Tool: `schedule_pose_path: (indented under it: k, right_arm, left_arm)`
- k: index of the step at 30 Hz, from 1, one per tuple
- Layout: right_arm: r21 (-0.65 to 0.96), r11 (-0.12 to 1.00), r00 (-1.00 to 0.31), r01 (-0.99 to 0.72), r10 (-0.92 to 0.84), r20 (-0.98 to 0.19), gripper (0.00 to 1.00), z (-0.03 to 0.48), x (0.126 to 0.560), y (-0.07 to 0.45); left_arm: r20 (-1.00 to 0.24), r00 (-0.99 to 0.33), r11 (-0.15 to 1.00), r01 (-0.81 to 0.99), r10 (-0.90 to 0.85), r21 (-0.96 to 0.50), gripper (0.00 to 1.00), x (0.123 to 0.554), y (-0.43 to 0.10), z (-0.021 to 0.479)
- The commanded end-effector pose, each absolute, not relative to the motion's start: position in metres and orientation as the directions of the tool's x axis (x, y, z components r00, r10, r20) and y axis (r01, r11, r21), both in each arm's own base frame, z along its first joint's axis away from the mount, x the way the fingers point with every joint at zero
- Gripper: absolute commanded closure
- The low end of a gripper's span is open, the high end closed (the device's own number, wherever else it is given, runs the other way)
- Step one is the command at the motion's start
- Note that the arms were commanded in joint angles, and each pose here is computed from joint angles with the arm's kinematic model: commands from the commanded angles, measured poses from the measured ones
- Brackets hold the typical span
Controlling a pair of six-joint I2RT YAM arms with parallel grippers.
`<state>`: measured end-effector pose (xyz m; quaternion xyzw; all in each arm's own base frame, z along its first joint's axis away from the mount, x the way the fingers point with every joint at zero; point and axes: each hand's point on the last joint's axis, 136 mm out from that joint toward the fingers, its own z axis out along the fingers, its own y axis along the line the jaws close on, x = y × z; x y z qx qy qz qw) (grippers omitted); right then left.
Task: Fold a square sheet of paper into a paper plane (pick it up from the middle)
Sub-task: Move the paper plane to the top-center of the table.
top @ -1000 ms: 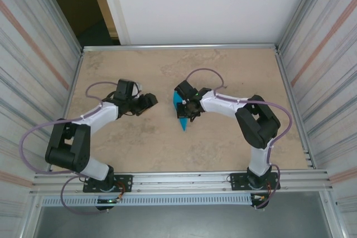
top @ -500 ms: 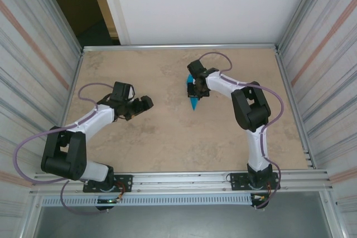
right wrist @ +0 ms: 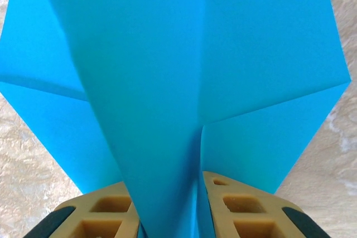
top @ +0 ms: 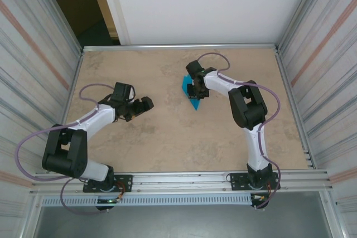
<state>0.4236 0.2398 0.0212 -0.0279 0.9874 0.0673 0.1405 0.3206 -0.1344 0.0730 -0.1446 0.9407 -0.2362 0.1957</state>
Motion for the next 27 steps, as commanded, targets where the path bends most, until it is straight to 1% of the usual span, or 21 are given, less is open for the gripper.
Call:
schedule_pose_path:
  k: [1, 5, 7, 11, 20, 27]
  right_arm:
    - [0.027, 0.997, -0.971, -0.066, -0.058, -0.232, 0.71, -0.003, 0.416, 0.227]
    - [-0.032, 0.998, -0.972, -0.058, -0.064, -0.227, 0.68, -0.015, 0.414, 0.22]
    - [-0.059, 0.997, -0.972, -0.049, -0.061, -0.225, 0.65, -0.02, 0.413, 0.217]
    - [-0.08, 0.996, -0.973, -0.029, -0.047, -0.228, 0.62, -0.028, 0.413, 0.215]
    - [-0.085, 0.996, -0.967, -0.002, -0.023, -0.253, 0.6, -0.034, 0.425, 0.214]
    - [-0.045, 0.999, -0.964, 0.022, 0.01, -0.265, 0.59, -0.034, 0.435, 0.218]
  left_arm:
    - [-0.286, -0.885, 0.847, -0.193, -0.369, -0.496, 0.08, 0.318, -0.132, 0.067]
    - [-0.281, -0.885, 0.845, -0.195, -0.371, -0.499, 0.06, 0.318, -0.133, 0.067]
    - [-0.28, -0.886, 0.844, -0.195, -0.371, -0.499, 0.04, 0.318, -0.133, 0.067]
    - [-0.28, -0.886, 0.844, -0.193, -0.368, -0.5, 0.01, 0.32, -0.134, 0.068]
    - [-0.283, -0.889, 0.848, -0.184, -0.359, -0.497, 0.01, 0.322, -0.135, 0.069]
    - [-0.289, -0.888, 0.847, -0.178, -0.357, -0.501, 0.01, 0.323, -0.136, 0.072]
